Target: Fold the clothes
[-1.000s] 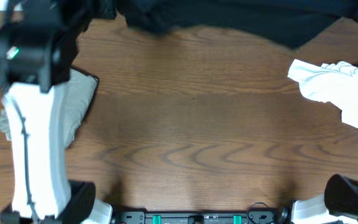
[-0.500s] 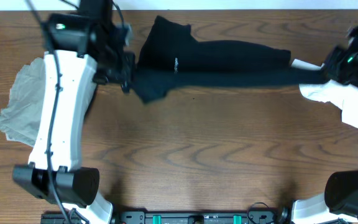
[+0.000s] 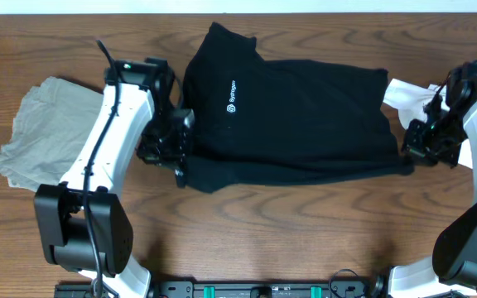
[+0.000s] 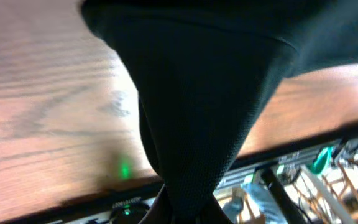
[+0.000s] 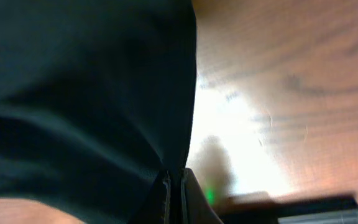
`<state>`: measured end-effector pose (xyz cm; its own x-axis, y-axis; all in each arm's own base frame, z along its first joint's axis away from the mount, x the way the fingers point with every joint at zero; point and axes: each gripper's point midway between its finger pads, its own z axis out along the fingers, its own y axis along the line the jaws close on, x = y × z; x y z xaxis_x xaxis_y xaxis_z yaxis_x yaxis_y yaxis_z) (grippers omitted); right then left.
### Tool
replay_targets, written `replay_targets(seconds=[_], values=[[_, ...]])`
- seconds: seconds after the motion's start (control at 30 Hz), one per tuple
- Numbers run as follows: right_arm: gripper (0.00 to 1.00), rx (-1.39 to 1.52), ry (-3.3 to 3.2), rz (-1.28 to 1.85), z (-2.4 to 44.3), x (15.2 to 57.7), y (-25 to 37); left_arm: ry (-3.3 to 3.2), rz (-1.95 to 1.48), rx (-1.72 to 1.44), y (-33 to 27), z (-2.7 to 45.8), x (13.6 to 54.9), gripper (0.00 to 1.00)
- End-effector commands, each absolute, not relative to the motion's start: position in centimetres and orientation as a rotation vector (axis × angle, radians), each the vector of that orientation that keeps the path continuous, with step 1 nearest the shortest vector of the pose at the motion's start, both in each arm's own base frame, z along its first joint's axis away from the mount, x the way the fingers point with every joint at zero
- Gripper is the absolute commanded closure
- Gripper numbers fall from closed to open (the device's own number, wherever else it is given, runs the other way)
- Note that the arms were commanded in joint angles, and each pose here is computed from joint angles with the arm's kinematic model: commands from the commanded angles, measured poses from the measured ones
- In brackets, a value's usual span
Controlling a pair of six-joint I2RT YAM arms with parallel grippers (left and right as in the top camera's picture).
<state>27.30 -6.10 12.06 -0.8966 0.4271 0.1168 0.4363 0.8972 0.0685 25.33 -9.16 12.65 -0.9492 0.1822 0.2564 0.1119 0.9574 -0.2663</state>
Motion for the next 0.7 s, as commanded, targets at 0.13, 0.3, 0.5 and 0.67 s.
replay_targets(seconds=[0.13, 0.3, 0.5, 0.67], values=[[0.99, -0.642, -2.913, -0.020, 12.4, 24.9, -7.1, -2.826, 0.413, -0.381, -11.2, 14.1, 23.2, 0.94], [0.99, -0.651, -2.961, 0.001, 13.8, 24.6, -7.2, -2.852, 0.393, -0.405, -10.9, 14.7, 22.1, 0.94], [0.99, -0.657, -2.958, 0.007, 14.0, 23.9, -7.1, -2.900, 0.407, -0.410, -10.7, 15.1, 21.5, 0.94], [0.99, -0.652, -2.904, -0.002, 11.8, 22.4, -6.6, -2.891, 0.400, -0.371, -10.6, 14.2, 21.0, 0.94]])
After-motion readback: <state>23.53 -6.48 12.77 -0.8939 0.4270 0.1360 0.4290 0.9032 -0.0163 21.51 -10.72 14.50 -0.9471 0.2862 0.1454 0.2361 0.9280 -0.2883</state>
